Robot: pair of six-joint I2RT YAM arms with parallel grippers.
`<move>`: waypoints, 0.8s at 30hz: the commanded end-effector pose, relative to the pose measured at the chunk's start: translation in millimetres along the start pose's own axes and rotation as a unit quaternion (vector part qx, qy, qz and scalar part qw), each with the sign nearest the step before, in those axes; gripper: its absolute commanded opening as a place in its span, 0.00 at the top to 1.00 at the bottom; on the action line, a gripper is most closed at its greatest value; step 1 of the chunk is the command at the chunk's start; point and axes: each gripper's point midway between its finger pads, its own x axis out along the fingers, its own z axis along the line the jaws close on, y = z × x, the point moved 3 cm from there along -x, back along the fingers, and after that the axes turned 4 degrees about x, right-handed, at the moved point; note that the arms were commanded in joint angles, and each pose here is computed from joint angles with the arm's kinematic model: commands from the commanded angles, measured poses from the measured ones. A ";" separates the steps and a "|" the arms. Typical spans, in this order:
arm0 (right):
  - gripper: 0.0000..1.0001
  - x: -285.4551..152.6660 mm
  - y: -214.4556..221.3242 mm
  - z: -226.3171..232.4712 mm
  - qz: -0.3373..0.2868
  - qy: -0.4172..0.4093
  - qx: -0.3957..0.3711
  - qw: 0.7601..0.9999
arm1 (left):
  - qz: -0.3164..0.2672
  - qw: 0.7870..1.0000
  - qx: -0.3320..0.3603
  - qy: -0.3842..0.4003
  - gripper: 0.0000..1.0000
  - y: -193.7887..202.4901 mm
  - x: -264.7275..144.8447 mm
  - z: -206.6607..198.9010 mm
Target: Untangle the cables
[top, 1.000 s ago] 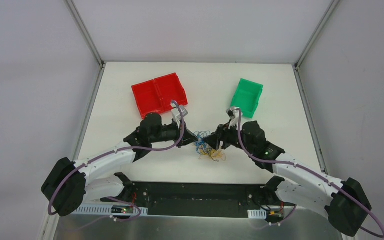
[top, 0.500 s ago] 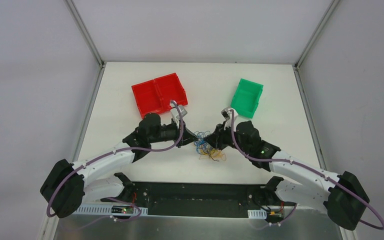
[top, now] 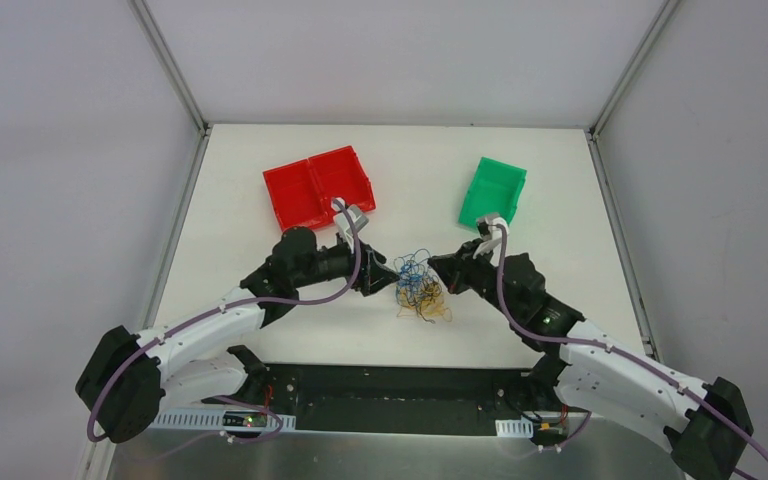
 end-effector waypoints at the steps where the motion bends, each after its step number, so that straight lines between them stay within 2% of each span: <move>1: 1.00 -5.3 -17.8 3.4 -0.051 -0.003 0.012 0.999 | -0.011 1.000 0.011 -0.027 0.34 -5.3 3.0 6.3; 7: 1.00 -8.5 -18.8 12.3 -0.047 -0.028 0.018 0.998 | -0.015 0.998 0.017 -0.066 0.32 0.9 11.5 22.3; 17: 1.00 -11.1 -19.5 14.3 -0.049 -0.034 0.024 0.998 | -0.024 0.990 0.136 -0.030 0.38 16.2 35.8 0.1; 24: 1.00 -13.7 -22.5 14.0 -0.059 -0.033 0.030 0.997 | -0.011 0.986 0.165 -0.033 0.38 23.9 45.5 -2.4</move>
